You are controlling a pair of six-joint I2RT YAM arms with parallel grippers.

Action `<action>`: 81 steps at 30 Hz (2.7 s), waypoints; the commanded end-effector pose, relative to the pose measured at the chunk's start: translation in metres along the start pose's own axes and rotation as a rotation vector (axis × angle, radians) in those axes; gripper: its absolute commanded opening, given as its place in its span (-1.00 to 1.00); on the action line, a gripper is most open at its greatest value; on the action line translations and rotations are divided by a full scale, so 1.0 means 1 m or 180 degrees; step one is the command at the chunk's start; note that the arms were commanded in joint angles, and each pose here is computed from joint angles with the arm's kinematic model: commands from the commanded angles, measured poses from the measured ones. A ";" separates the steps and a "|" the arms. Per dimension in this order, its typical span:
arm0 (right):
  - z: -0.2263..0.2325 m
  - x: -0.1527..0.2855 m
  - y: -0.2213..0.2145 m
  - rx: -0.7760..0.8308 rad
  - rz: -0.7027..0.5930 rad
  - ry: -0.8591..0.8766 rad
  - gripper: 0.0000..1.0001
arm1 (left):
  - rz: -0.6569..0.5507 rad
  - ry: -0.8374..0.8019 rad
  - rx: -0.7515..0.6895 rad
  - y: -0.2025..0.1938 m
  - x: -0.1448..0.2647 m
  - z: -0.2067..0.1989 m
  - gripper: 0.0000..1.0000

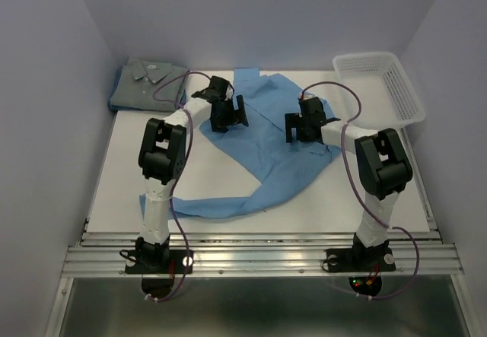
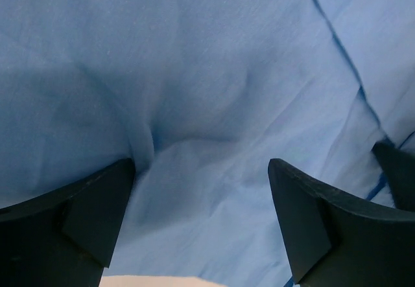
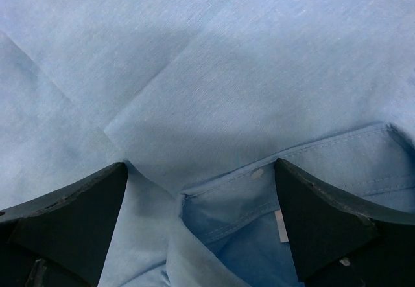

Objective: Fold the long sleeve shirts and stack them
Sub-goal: Flatten the shirt out

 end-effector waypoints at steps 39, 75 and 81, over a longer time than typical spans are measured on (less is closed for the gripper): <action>0.206 -0.050 0.077 0.2618 -0.0745 0.1618 1.00 | -0.0594 0.0589 0.0817 -0.030 0.146 0.056 0.97; 0.190 -0.078 0.037 0.2564 -0.0323 0.1516 -0.14 | 0.0333 0.1048 0.1044 -0.101 0.077 0.113 0.97; 0.191 -0.071 0.056 0.2253 -0.0674 0.1192 -0.93 | 0.0330 0.1119 0.1077 -0.104 0.080 0.118 0.97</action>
Point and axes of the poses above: each gripper's point midway between its finger pads, its own x axis back along the fingers, its own z axis along the line the jaws close on, y = z × x, the point moved 10 cm from there along x, back along the fingers, and after that the axes turned 8 degrees about -x, right-handed, at the moved point
